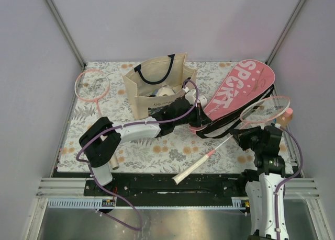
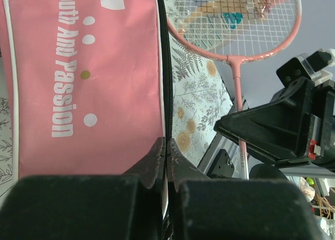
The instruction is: Pack up the badminton gear
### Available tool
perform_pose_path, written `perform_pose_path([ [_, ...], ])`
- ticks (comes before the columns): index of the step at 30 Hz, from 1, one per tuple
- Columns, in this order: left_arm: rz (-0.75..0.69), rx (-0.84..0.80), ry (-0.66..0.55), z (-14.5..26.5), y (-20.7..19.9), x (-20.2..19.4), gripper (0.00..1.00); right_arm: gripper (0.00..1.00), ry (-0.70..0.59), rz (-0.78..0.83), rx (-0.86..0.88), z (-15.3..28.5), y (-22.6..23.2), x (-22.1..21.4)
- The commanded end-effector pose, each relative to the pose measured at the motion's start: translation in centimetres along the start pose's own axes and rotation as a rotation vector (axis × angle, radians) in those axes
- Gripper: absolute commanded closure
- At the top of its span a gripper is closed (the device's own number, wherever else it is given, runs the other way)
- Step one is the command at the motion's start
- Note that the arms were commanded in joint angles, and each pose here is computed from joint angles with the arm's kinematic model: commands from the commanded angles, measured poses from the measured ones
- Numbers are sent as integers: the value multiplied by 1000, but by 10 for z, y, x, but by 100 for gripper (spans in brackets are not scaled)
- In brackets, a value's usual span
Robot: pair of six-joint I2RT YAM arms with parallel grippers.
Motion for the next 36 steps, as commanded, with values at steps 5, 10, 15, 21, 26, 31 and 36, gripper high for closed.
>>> perform_pose_path([
  [5,-37,-169,-40,11,-39,14,100,100,172,-108,93,-14,8,-16],
  [10,-61,-183,-17,14,-42,11,100,100,190,-62,105,-19,7,-15],
  [15,-77,-191,-1,17,-41,5,100,100,241,-40,37,-28,-4,-17],
  [21,-86,-206,29,18,-39,-5,100,100,257,64,-1,-39,-10,-12],
  [26,-92,-221,49,16,-41,-11,100,100,276,105,-60,-48,-20,-6],
  [31,-101,-227,63,19,-45,-18,100,100,291,185,-24,-58,-14,5],
  [36,-116,-236,69,23,-50,-22,100,100,285,228,15,-61,4,20],
])
Point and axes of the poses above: each gripper's point midway between its finger pads, its own z axis back along the fingers, its own y axis along the line the jaws close on, x = y × z, the point moved 4 cm from there along z, back along the fingers, and after that the axes turned 8 degrees about -z, right-handed, at the moved point
